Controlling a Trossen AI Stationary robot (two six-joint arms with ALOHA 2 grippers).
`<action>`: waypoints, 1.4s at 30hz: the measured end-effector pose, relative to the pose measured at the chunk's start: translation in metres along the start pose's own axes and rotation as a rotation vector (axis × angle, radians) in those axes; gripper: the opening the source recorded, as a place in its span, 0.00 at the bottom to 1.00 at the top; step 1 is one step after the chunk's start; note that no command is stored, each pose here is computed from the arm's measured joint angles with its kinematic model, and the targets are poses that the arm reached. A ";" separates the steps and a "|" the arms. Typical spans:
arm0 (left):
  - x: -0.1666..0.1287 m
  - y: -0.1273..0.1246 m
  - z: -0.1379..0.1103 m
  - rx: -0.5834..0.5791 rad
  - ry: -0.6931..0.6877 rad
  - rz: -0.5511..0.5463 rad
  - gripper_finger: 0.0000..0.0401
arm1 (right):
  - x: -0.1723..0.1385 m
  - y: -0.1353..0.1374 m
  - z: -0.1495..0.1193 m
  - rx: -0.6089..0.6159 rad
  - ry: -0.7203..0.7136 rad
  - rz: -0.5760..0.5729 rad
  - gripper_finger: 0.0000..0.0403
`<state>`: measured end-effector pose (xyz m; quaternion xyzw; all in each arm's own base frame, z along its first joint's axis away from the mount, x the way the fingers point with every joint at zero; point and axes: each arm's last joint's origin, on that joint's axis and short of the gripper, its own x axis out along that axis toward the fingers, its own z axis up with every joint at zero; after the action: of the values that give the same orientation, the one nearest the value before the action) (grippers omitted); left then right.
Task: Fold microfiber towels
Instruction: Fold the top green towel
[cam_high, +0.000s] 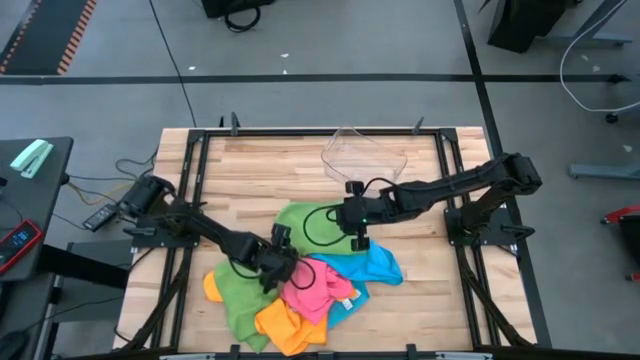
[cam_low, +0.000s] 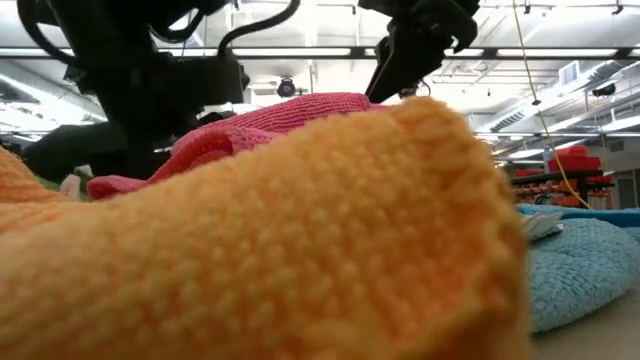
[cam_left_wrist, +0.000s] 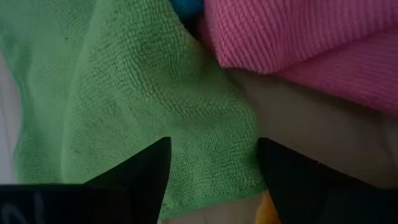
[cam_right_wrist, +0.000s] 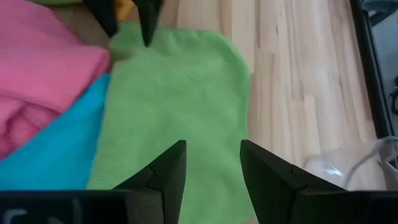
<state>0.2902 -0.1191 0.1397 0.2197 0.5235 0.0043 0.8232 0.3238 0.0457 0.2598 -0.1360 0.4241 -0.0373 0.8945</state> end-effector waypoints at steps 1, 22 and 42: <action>0.002 -0.001 -0.001 0.007 0.009 -0.001 0.61 | 0.000 0.002 0.000 0.000 -0.003 0.003 0.40; -0.017 -0.016 0.009 0.030 0.001 -0.026 0.50 | -0.002 0.006 0.003 -0.002 -0.027 0.011 0.40; 0.003 -0.025 0.003 0.032 0.076 -0.019 0.46 | -0.002 0.010 0.004 0.012 -0.041 0.048 0.40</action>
<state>0.2888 -0.1416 0.1287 0.2275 0.5564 -0.0038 0.7992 0.3247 0.0563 0.2613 -0.1211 0.4086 -0.0159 0.9045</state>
